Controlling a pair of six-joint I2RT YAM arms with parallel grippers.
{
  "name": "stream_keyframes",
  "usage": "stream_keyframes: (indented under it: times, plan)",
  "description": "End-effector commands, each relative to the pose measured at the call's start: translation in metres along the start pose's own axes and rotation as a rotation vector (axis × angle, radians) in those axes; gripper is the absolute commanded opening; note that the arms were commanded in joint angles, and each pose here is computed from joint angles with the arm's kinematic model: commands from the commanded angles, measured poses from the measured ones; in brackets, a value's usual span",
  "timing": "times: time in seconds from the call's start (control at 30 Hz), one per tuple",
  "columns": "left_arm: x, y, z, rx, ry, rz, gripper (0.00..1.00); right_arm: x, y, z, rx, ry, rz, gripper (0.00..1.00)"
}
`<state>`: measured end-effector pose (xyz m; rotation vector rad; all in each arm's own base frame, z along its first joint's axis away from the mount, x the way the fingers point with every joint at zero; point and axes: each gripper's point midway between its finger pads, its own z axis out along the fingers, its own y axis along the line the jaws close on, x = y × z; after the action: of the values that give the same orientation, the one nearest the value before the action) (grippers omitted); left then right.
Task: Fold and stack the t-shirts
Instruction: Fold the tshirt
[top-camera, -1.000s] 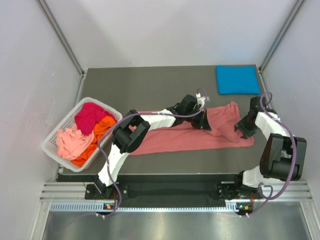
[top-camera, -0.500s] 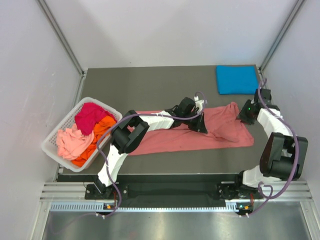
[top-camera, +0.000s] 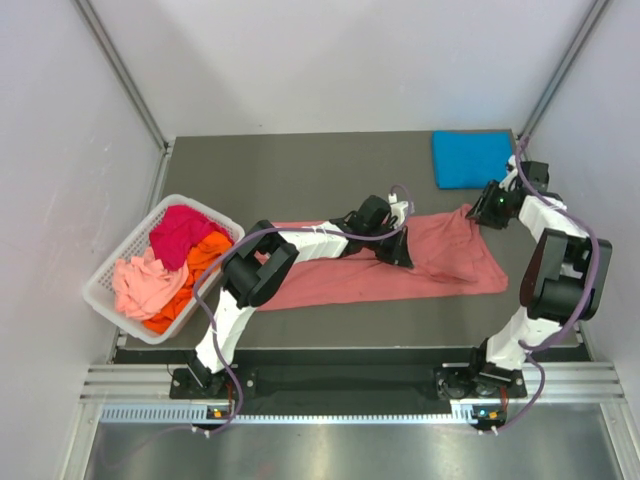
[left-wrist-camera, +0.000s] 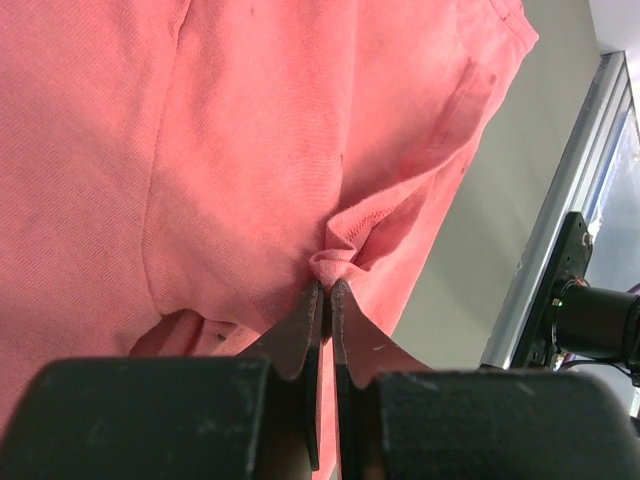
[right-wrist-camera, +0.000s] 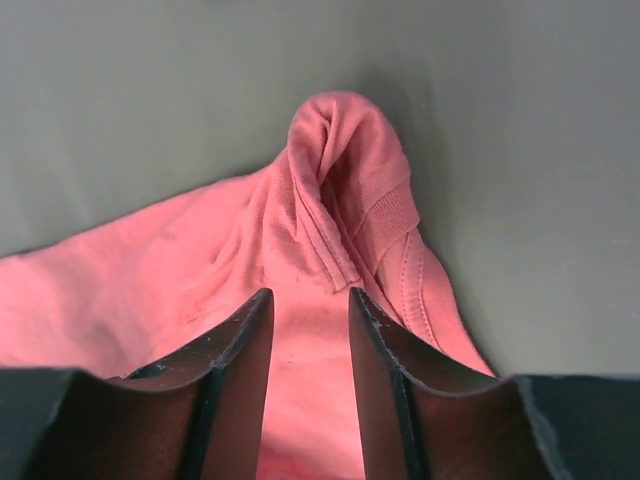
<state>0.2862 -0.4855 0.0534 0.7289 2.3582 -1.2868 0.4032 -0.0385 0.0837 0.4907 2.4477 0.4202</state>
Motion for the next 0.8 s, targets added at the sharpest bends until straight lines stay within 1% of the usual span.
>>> stream_keyframes:
  times: [0.0, 0.37, 0.4, 0.43, 0.47, 0.53, 0.57, 0.7, 0.77]
  plan:
    - [-0.015, -0.018, -0.010, 0.025, -0.026, 0.056, 0.00, -0.023, 0.010, 0.000, -0.059, -0.054, -0.078, 0.37]
    - [-0.016, -0.019, -0.011, 0.026, -0.027, 0.061, 0.00, -0.023, 0.002, 0.023, -0.060, -0.035, -0.094, 0.36]
    - [-0.015, -0.018, -0.011, 0.023, -0.026, 0.058, 0.00, -0.023, 0.001, 0.024, -0.062, -0.035, -0.094, 0.34]
    - [-0.014, -0.018, -0.010, 0.024, -0.024, 0.058, 0.00, -0.023, 0.003, 0.024, -0.070, -0.036, -0.096, 0.30]
    - [-0.015, -0.018, -0.011, 0.023, -0.026, 0.058, 0.00, -0.024, 0.003, 0.023, -0.070, -0.039, -0.094, 0.19]
    - [-0.013, -0.016, -0.010, 0.019, -0.022, 0.056, 0.00, -0.026, 0.005, 0.021, -0.069, -0.046, -0.087, 0.04]
    - [-0.012, -0.015, -0.009, 0.018, -0.020, 0.054, 0.00, -0.026, 0.006, 0.018, -0.070, -0.052, -0.085, 0.00]
    - [-0.010, -0.011, -0.008, 0.008, -0.018, 0.051, 0.00, -0.033, 0.005, 0.003, -0.027, -0.107, -0.056, 0.00]
    - [-0.008, -0.012, -0.009, 0.009, -0.017, 0.052, 0.00, -0.027, 0.002, 0.002, -0.013, -0.105, -0.040, 0.00]
